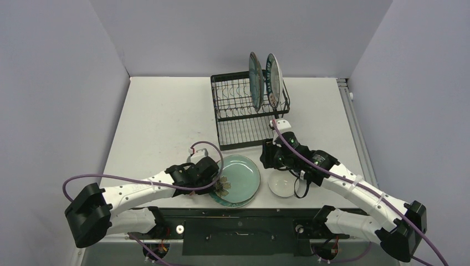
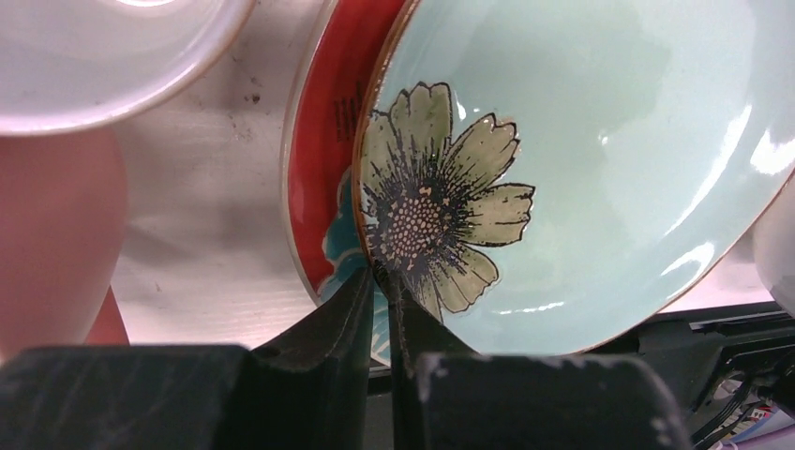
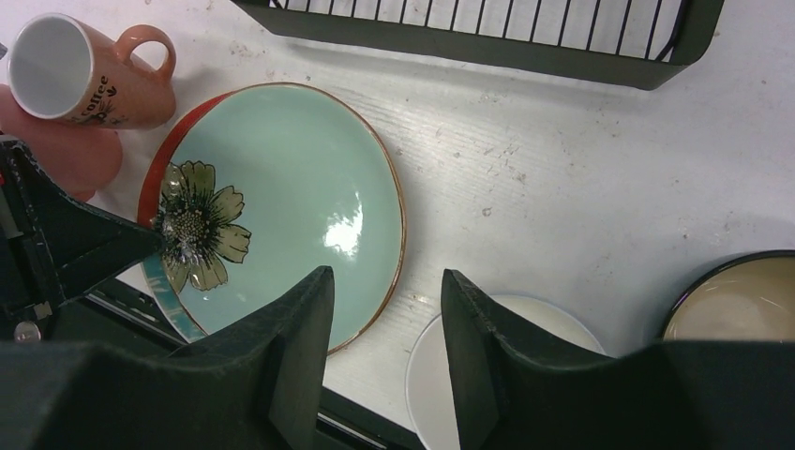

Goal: Load the mixed dishes into the dish rack
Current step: Pick up the plate from the corner of the board.

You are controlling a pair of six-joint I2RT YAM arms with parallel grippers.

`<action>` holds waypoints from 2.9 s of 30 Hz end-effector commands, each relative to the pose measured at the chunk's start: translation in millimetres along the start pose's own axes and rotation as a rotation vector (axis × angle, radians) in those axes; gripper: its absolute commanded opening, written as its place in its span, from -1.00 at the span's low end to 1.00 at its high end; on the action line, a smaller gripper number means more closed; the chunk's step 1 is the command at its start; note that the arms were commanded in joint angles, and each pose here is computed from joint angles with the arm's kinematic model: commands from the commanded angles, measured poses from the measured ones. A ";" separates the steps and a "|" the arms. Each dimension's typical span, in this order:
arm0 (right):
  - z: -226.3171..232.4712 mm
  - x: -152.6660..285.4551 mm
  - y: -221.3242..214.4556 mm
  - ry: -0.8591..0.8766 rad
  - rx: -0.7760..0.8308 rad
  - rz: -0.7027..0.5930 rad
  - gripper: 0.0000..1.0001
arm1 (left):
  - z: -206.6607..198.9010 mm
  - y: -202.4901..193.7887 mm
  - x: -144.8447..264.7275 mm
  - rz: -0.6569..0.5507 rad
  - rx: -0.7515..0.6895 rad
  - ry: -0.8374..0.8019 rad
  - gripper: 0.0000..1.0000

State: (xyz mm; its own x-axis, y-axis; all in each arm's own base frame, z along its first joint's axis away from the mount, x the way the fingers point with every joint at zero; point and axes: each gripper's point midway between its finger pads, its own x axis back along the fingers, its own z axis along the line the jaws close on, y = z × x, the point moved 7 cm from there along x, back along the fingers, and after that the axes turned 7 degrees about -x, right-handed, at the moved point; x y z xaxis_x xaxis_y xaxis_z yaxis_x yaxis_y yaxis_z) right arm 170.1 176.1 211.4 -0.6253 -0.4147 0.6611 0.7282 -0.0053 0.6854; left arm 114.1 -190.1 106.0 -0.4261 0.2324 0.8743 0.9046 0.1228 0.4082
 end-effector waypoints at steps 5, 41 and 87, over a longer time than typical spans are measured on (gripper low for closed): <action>7.5 -9.9 -3.0 0.048 -0.003 0.026 -0.20 | -2.6 2.4 -9.2 -0.007 -0.028 -0.005 -1.00; -16.5 -61.1 -45.3 0.036 -0.098 0.330 -0.09 | 8.1 -9.3 -26.4 0.029 -0.043 0.018 -1.00; 17.3 -61.1 -50.0 0.356 -0.290 0.368 -1.00 | 8.6 -9.6 -25.6 0.014 -0.048 -0.024 -1.00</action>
State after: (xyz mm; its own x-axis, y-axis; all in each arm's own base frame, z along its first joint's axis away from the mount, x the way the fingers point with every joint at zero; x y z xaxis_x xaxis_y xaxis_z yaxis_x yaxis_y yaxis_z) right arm 168.9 212.0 129.1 -0.2069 -0.6631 0.7194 0.9680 -0.0319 0.2490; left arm 125.2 -200.0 87.9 -0.4514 0.2912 0.8435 0.8918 0.1154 0.4374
